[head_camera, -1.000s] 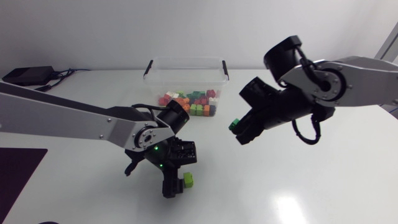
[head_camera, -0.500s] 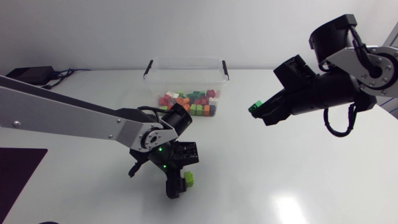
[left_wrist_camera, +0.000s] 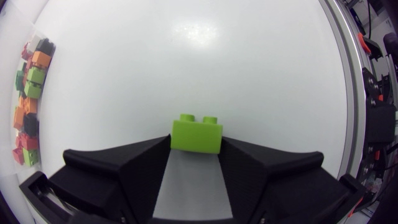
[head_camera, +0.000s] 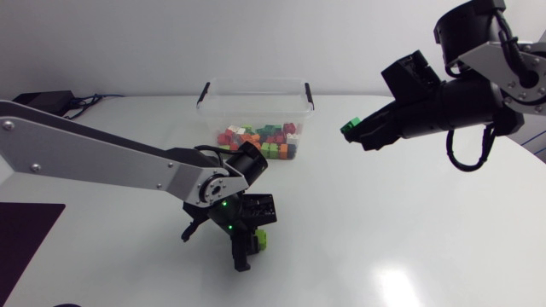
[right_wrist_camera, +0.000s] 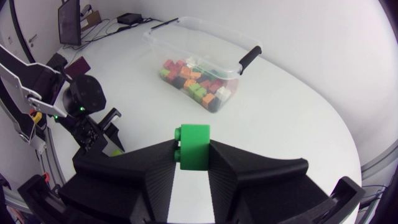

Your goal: Place the duplo bricks in the container

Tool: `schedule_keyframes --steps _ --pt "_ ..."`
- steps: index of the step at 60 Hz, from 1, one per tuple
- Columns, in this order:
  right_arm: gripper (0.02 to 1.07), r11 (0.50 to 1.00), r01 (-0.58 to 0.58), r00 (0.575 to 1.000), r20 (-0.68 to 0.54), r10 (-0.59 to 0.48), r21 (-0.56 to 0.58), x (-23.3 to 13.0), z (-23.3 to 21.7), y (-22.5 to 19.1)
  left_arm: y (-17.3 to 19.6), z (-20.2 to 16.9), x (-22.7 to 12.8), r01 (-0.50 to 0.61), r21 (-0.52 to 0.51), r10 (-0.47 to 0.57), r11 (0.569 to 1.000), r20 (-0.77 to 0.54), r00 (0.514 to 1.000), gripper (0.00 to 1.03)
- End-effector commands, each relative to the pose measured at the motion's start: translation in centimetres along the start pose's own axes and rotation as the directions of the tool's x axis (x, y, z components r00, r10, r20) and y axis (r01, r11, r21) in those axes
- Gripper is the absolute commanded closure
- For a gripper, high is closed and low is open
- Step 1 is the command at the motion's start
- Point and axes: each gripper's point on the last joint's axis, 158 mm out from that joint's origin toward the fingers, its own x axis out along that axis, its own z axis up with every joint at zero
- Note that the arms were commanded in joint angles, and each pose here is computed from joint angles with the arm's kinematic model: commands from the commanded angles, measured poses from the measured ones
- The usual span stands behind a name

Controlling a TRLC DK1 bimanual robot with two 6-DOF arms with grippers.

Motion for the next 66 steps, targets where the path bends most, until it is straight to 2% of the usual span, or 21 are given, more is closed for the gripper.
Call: schedule_keyframes --steps 1,13,44,55,66 --pt "0.76 1.0 -0.002 1.0 0.031 0.001 0.019 0.5 1.7 -0.4 -0.1 0.2 0.3 0.011 -0.013 -0.011 1.0 0.001 1.0 0.76" --pt "0.76 0.999 -0.007 0.996 0.093 0.004 0.032 2.7 5.0 -0.9 0.2 -0.2 -1.2 -0.011 -0.017 0.012 1.0 0.019 1.0 0.77" --pt "0.76 1.0 -0.002 0.985 0.17 -0.002 0.024 9.6 11.1 -2.9 5.8 -0.4 -9.2 -0.172 -0.119 0.189 0.978 0.151 0.97 0.77" --pt "0.76 1.0 0.007 0.981 0.194 -0.009 0.012 11.6 12.9 -3.6 8.2 0.1 -12.2 -0.234 -0.168 0.267 0.958 0.219 0.938 0.77" --pt "0.76 1.0 0.024 0.972 0.235 -0.021 -0.011 12.9 14.7 -3.6 11.0 1.1 -15.4 -0.317 -0.238 0.379 0.918 0.296 0.876 0.77"
